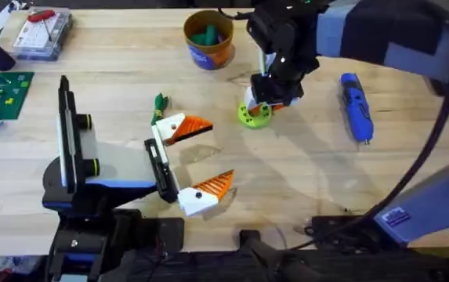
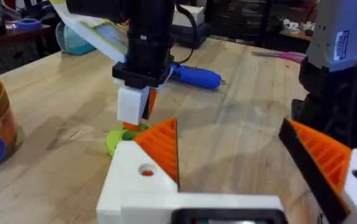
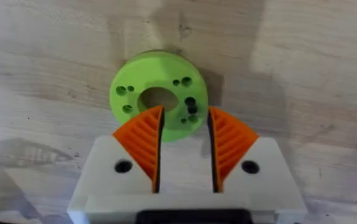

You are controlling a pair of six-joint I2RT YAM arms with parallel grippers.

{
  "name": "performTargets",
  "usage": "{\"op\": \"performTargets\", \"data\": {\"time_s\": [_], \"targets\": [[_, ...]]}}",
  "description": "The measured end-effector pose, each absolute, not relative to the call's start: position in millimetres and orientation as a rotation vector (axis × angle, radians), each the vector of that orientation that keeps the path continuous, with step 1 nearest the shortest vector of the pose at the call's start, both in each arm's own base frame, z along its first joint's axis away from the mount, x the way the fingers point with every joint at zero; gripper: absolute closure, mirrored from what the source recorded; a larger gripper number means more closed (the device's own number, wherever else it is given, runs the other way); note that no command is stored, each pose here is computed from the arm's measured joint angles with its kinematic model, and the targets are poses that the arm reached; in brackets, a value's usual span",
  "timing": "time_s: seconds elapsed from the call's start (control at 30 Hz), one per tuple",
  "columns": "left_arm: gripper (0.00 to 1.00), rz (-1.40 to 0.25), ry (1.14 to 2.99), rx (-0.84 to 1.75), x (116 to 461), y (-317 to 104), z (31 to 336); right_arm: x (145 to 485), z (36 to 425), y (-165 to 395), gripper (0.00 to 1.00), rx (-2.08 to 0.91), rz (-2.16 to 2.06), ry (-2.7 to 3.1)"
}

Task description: Pick up the gripper from the table and insert it into the empty holder that is missing its gripper. Then pick up a screw, insert it into the mounting hole, and use the screwdriver to tighten it. Finally, clean up the table by picking up the vegetable and placing it into the bucket.

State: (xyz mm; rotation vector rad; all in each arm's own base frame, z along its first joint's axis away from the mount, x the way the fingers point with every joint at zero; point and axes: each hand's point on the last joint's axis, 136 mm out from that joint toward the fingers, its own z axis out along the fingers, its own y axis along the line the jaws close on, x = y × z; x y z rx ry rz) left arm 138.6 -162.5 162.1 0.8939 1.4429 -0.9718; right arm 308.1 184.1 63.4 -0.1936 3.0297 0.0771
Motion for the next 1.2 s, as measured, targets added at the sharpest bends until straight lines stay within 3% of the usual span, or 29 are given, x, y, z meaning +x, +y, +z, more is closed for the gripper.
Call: {"op": "performTargets", "data": {"time_s": [1.2], "targets": [[0.013,-0.972,1.443,0.894,138.6,-162.5,162.1,312.4,54.2,181.0,0.697,-0.175,0.067,3.042]]}}
